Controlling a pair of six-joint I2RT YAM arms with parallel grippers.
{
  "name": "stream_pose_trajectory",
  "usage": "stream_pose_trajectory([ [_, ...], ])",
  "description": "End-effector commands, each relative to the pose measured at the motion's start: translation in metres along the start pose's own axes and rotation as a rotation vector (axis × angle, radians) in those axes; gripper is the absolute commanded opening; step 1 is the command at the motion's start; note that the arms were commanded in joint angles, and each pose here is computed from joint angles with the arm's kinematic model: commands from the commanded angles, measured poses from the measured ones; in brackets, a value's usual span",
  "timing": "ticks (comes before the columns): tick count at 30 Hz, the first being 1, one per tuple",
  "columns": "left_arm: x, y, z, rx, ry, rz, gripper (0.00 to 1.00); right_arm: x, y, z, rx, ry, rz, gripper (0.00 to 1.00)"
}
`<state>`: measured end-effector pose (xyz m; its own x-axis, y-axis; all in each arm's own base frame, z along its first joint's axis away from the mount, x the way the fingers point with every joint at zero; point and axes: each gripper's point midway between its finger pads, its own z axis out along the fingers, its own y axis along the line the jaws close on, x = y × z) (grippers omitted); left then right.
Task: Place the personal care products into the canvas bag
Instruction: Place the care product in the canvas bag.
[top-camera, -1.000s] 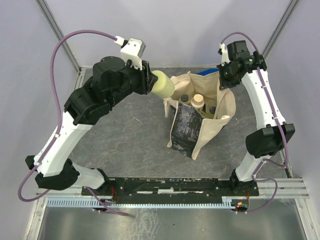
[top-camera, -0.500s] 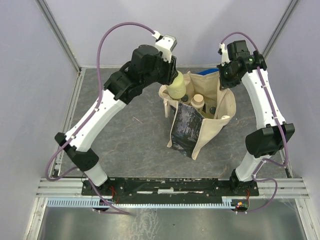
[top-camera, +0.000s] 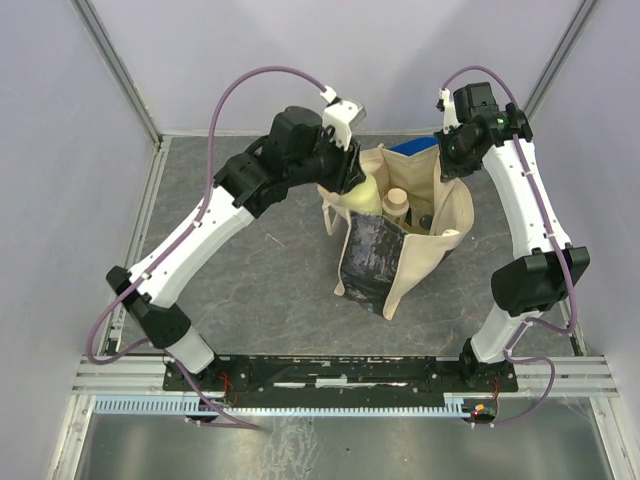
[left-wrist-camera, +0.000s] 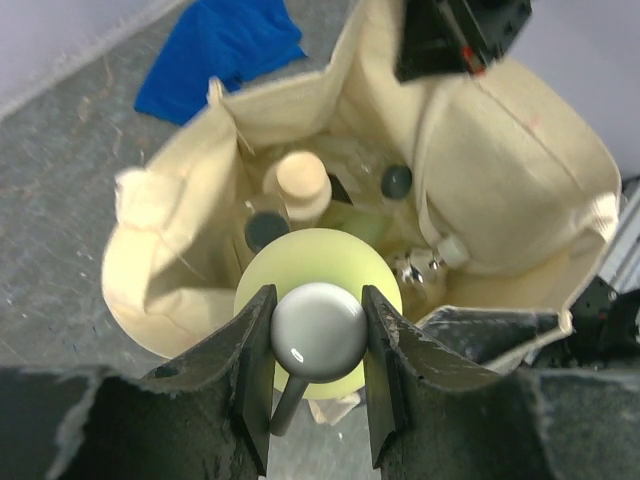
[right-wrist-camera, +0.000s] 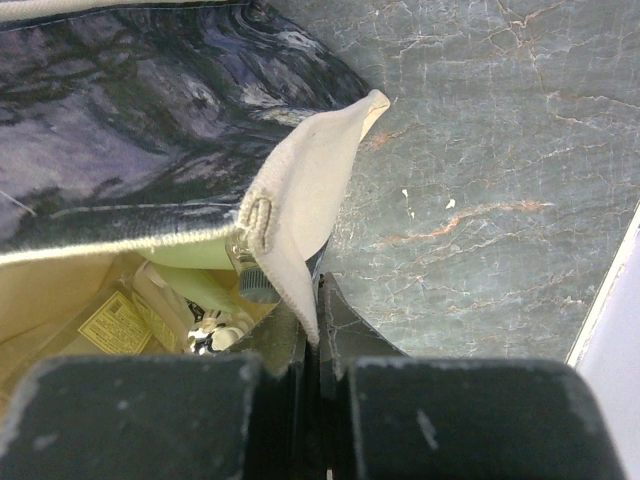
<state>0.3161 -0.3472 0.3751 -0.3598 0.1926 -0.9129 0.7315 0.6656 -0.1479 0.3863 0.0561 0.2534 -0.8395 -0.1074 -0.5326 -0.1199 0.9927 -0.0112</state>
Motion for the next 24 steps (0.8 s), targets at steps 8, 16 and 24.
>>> stream_pose_trajectory([
  [8,0.016,-0.052,-0.063,0.196,0.085,0.022,0.03,0.004,-0.005,0.006,0.019,0.029,-0.003,0.0],
  [16,0.035,-0.096,-0.068,0.408,0.201,0.039,0.03,0.009,-0.005,0.011,0.023,0.048,-0.002,0.0],
  [24,0.058,-0.094,-0.034,0.429,0.308,0.102,0.03,0.005,-0.006,0.011,0.027,0.045,-0.013,0.0],
])
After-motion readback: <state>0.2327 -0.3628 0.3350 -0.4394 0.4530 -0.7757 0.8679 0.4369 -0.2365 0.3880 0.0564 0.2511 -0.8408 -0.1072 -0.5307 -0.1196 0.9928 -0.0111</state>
